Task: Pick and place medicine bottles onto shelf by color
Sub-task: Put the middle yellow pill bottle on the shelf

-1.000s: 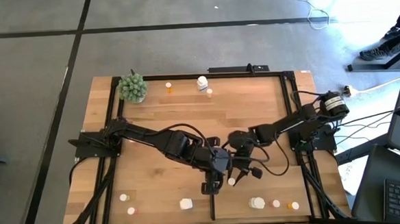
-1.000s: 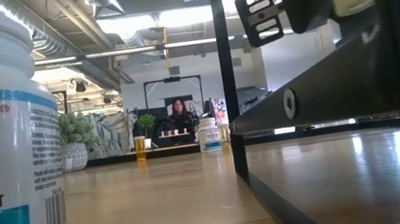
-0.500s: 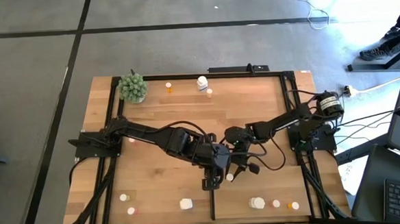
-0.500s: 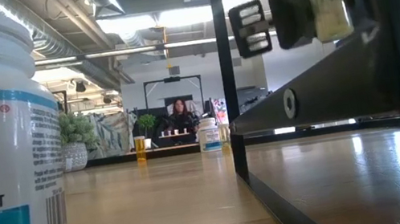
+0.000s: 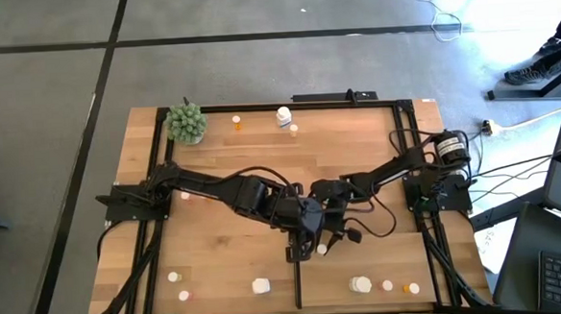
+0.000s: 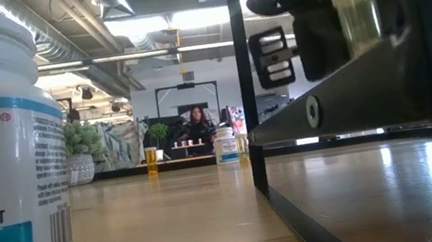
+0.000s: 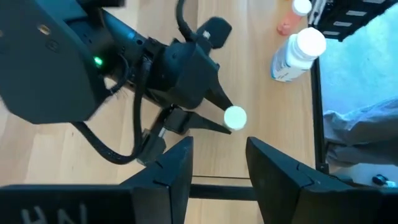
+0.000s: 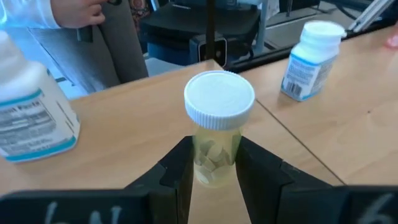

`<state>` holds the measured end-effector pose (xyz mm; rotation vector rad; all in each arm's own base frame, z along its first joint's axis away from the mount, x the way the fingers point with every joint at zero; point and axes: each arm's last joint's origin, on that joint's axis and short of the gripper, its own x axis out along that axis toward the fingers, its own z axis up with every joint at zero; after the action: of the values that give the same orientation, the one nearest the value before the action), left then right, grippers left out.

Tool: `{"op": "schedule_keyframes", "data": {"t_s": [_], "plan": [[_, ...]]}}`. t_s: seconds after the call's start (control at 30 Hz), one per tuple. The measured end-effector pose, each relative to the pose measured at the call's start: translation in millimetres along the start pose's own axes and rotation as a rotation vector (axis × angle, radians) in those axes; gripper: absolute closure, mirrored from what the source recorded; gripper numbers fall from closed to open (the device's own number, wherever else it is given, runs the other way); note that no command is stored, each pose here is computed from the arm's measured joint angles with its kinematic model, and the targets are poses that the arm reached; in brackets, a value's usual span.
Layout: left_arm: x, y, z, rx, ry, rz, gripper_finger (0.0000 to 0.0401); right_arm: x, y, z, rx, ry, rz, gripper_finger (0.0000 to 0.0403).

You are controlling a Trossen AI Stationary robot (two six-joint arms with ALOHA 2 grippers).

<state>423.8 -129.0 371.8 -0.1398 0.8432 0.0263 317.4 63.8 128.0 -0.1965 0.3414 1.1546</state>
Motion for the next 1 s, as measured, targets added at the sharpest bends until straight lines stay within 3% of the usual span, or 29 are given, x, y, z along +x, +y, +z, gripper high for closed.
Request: {"op": "schedule_keyframes", "data": {"t_s": [1.0], "plan": [[2, 11, 4, -0.021, -0.003, 0.016, 0.0259, 7, -5, -15, -0.010, 0.052, -0.051, 0.0291]]}}
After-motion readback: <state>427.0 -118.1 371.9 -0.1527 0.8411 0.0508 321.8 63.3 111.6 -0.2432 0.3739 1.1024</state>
